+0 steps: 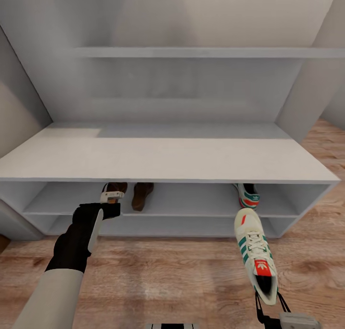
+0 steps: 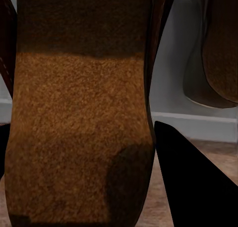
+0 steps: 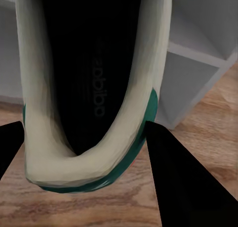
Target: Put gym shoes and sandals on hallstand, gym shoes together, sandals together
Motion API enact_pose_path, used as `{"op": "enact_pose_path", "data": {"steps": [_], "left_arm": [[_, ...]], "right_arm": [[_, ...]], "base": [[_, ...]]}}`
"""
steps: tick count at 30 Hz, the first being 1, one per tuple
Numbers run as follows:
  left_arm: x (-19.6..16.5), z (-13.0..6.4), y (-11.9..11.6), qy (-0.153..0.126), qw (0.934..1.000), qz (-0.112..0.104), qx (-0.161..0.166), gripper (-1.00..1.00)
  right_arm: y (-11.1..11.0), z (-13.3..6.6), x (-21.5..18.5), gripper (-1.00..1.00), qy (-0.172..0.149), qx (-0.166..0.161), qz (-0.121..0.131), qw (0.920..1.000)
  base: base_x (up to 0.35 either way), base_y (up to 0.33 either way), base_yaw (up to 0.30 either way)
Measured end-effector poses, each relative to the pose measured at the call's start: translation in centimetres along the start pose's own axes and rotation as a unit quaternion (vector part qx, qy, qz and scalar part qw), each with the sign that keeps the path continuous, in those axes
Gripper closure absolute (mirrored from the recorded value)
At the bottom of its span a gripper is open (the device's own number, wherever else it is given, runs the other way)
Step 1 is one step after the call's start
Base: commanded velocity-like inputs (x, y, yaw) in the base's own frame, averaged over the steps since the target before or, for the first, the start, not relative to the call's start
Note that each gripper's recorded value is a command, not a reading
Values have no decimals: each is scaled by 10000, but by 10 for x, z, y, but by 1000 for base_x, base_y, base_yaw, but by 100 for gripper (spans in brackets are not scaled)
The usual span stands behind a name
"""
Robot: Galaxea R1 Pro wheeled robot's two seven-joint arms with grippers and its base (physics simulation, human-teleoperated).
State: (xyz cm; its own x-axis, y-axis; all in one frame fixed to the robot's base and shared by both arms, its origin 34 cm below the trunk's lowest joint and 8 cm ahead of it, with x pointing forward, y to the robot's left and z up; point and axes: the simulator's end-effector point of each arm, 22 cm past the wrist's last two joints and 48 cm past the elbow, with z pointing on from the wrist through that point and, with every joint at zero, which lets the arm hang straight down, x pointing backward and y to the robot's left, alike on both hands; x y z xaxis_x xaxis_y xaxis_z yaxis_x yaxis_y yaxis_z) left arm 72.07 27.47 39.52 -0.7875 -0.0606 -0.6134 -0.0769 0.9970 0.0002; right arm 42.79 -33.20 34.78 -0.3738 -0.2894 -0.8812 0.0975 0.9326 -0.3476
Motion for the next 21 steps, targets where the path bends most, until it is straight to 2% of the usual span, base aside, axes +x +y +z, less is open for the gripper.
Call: {"op": "enact_pose_path", "data": {"steps": [7, 21], "left_arm": [[1, 0, -1, 7, 10000, 0, 10, 100], [1, 0, 0, 5, 10000, 5, 0, 100]], "right_arm": [[0, 0, 1, 100, 14, -1, 0, 10000], [0, 0, 2, 100, 24, 0, -2, 10000]], "base": [[128, 0, 0], [11, 0, 0]]}}
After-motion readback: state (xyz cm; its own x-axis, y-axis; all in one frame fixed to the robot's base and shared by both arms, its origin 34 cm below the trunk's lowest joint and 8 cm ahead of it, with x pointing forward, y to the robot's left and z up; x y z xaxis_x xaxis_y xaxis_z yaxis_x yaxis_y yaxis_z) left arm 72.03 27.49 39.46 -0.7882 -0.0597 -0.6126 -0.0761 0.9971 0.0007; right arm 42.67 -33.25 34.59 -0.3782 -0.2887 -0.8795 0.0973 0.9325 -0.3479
